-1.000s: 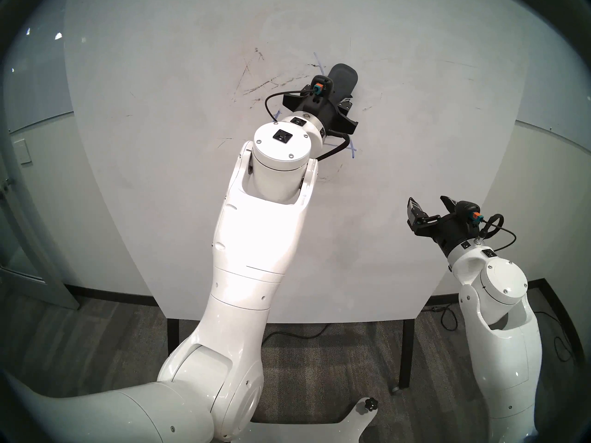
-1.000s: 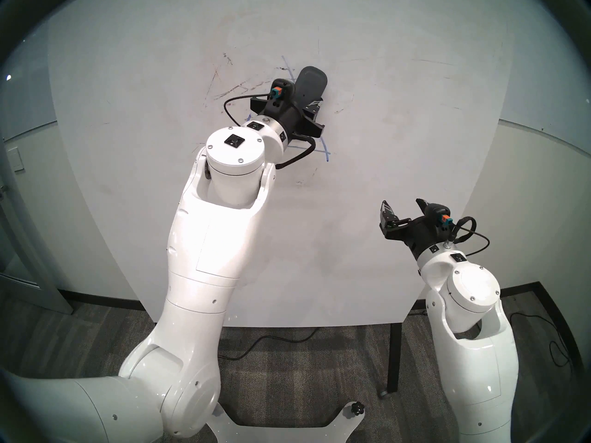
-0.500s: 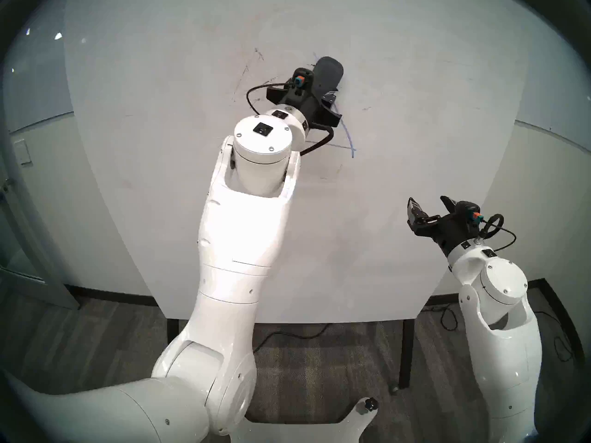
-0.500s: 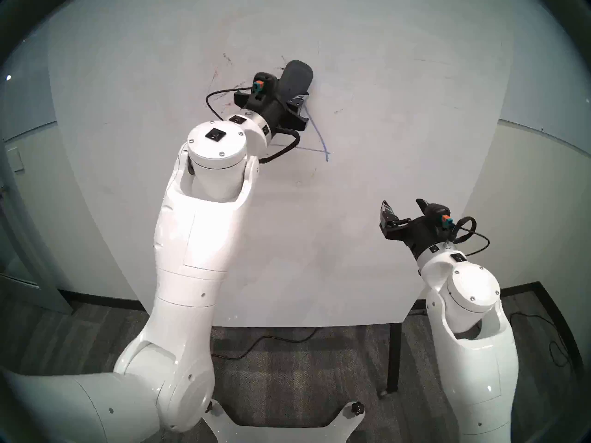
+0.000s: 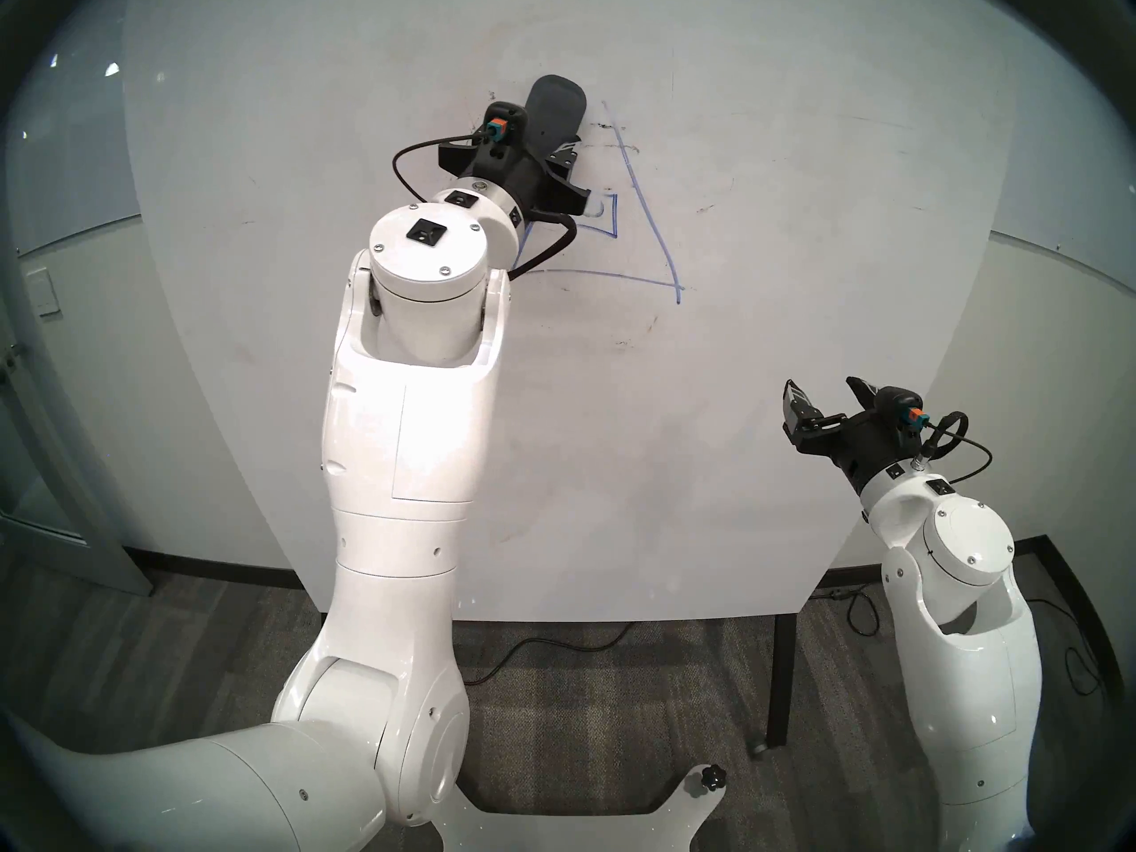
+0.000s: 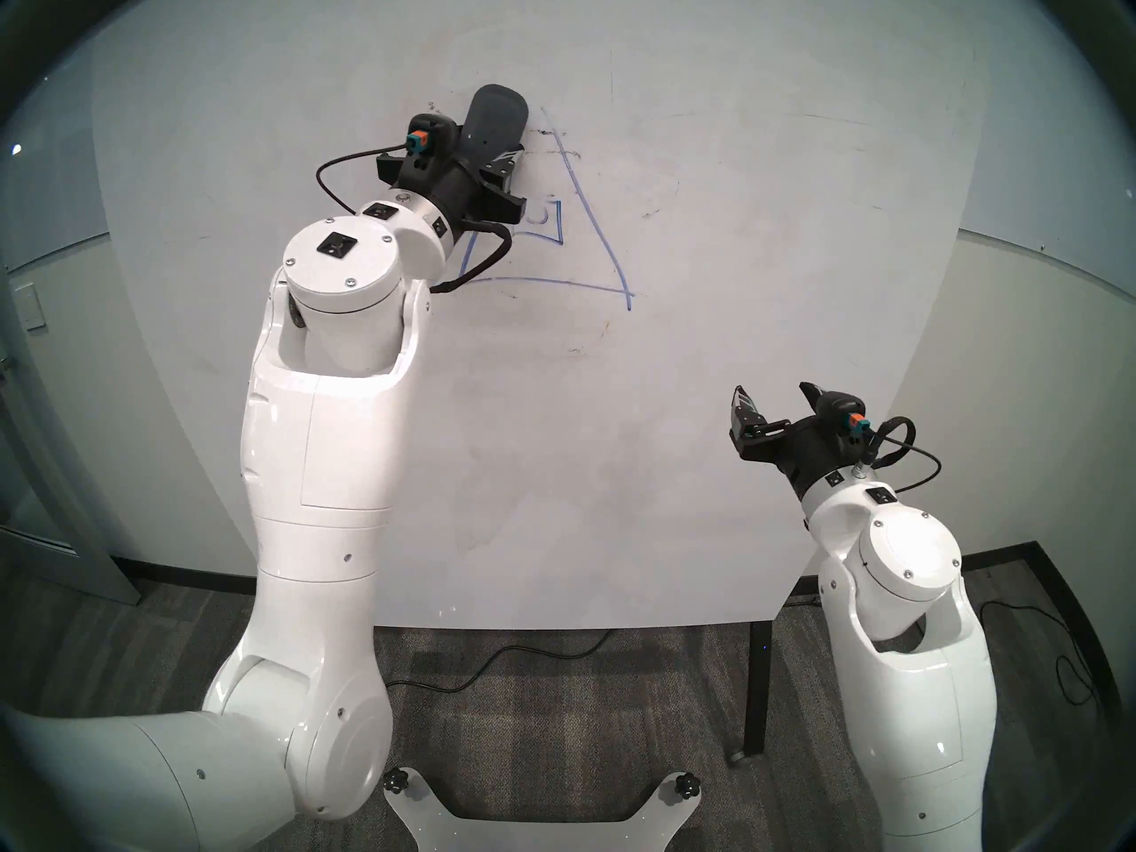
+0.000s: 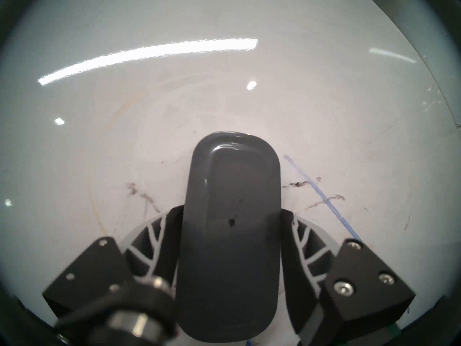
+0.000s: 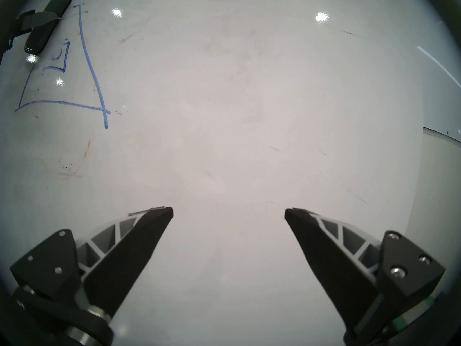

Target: Erase all marks on the whiteboard with the eraser

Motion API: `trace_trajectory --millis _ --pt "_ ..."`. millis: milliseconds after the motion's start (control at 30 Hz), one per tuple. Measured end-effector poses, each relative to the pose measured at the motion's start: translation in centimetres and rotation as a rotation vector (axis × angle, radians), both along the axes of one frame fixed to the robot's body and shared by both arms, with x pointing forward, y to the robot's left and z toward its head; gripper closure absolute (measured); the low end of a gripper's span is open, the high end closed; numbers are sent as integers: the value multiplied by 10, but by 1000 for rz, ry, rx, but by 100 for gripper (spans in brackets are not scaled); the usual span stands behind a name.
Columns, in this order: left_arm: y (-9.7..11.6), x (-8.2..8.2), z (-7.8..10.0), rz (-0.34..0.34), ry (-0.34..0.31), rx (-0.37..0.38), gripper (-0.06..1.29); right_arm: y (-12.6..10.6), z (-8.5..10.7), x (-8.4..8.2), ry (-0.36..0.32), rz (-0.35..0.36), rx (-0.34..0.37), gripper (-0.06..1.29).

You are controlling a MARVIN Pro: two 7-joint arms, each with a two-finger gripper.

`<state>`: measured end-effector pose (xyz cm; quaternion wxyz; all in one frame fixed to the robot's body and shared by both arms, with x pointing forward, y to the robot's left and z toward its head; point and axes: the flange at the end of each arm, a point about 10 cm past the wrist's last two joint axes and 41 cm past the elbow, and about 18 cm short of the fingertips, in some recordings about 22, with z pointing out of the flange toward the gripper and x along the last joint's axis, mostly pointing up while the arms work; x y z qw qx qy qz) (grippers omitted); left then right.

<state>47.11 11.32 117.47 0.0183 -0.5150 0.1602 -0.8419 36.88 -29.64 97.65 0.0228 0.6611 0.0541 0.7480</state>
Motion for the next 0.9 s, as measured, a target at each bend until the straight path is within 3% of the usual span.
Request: trace_trajectory --millis 400,900 --pt "0 0 -4 18 3 7 58 0 0 0 0 0 0 0" --pt "-41 9 -15 -40 -2 44 58 0 0 0 0 0 0 0"
